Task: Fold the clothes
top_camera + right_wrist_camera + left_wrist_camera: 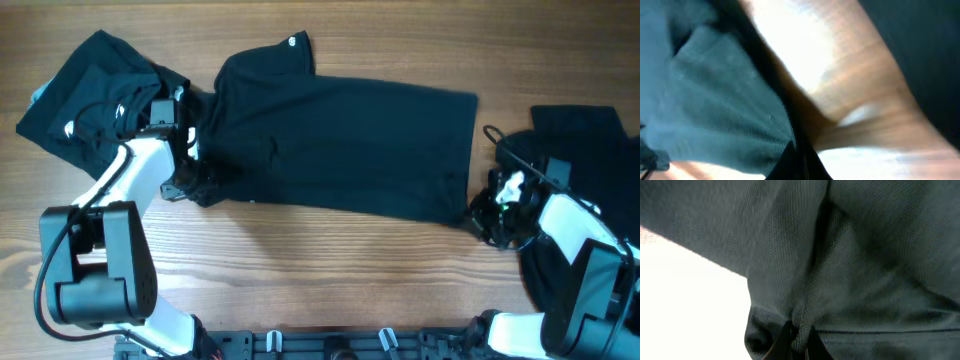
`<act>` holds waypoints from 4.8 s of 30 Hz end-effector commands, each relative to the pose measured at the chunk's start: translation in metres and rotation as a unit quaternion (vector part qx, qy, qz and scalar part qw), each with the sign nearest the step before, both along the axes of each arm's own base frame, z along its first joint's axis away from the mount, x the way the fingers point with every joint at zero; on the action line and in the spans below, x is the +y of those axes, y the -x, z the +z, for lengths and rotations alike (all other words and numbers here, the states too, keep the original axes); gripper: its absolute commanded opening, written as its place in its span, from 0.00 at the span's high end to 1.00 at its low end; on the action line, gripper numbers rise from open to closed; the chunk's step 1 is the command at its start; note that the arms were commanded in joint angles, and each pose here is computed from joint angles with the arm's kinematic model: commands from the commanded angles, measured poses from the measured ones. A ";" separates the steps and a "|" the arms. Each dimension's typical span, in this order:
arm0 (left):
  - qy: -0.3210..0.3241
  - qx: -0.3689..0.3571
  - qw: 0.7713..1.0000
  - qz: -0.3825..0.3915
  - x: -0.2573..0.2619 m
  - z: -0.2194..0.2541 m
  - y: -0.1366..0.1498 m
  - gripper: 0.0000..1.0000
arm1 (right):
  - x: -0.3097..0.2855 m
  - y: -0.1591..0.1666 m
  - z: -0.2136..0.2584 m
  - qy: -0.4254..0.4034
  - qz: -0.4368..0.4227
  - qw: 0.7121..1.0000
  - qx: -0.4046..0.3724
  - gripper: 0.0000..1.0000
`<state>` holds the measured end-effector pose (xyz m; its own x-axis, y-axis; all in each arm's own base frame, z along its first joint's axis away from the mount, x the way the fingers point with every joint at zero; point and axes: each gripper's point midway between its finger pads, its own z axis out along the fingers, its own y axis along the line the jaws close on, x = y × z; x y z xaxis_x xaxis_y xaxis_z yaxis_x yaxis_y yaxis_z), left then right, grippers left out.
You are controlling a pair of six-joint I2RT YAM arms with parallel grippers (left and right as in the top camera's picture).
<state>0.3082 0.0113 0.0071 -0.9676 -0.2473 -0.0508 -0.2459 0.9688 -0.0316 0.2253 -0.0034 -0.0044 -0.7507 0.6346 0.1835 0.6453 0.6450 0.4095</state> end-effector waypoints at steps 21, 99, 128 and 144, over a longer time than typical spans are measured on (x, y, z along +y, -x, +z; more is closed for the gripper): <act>0.033 -0.053 0.997 0.050 -0.001 0.143 -0.053 0.24 | -0.070 -0.066 0.135 0.118 0.000 0.992 -0.050 0.47; 0.064 -0.239 0.966 -0.070 -0.080 0.043 -0.207 0.44 | 0.017 -0.114 -0.034 0.128 0.035 0.991 -0.007 0.96; 0.077 -0.314 0.917 -0.232 -0.123 0.003 -0.244 0.55 | -0.012 -0.094 0.084 0.230 0.067 0.966 -0.098 0.55; 0.043 -0.335 0.917 -0.210 -0.120 0.054 -0.243 0.96 | -0.011 -0.093 0.084 0.228 0.069 0.966 -0.096 0.55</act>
<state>0.5478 -0.1089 0.0080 -0.7733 0.1577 -0.6141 0.2817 0.9532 -0.1100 0.3180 -0.0158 0.0764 -0.8214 0.5186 -0.2374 0.4956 0.8550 0.1528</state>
